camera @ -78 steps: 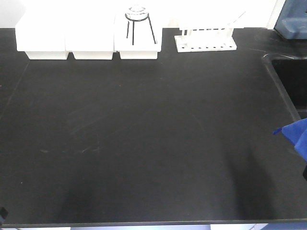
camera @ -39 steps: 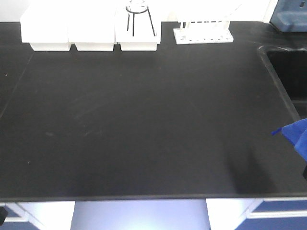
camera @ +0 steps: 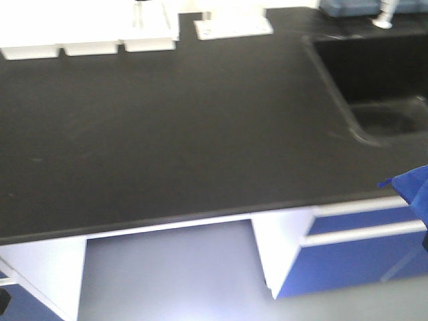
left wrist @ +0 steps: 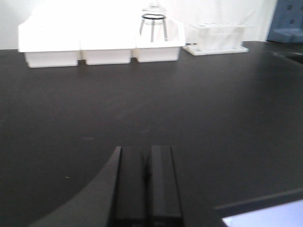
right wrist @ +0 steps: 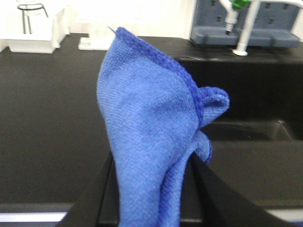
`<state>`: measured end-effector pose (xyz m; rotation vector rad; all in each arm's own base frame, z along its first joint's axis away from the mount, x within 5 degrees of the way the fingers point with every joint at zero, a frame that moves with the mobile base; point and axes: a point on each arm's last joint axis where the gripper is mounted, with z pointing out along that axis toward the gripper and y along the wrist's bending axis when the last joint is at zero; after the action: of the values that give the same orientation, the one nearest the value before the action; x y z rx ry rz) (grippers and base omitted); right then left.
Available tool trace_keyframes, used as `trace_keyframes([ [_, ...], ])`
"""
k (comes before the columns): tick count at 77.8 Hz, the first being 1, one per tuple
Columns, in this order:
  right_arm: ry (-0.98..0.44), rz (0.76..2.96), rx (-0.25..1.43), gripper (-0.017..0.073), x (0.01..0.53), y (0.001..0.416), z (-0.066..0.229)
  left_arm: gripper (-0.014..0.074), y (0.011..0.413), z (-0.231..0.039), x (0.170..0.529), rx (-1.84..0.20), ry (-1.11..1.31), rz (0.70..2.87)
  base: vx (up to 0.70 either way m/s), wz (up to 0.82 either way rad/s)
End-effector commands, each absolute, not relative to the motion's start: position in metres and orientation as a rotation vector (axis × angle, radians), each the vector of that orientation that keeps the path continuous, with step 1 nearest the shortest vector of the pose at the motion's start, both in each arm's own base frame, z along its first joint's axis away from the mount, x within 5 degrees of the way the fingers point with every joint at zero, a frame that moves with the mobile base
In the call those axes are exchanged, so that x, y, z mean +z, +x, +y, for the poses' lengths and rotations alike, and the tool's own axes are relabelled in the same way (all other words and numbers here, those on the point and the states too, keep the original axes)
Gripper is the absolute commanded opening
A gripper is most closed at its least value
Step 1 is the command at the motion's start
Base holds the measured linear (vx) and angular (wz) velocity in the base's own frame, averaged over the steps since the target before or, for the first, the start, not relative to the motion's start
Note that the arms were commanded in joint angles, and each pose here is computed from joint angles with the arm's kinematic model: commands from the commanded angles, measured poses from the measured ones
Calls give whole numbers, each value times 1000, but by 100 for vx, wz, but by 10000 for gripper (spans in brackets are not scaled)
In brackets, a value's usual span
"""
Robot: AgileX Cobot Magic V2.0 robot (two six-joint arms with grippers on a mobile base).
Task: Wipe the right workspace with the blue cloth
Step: 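Drive the base to the other bench holding the cloth in the right gripper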
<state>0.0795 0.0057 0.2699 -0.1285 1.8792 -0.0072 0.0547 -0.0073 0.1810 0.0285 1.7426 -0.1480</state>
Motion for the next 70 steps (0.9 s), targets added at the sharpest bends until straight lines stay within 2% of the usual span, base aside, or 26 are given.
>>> trace_keyframes([
  [1,-109,1776,-34,-1,286,82,4,-6,54,-6,197,-150,15,1628,-24,-41],
  [70,-109,1776,-34,0,286,82,4,-6,54,-6,197,-150,15,1628,-26,-55],
])
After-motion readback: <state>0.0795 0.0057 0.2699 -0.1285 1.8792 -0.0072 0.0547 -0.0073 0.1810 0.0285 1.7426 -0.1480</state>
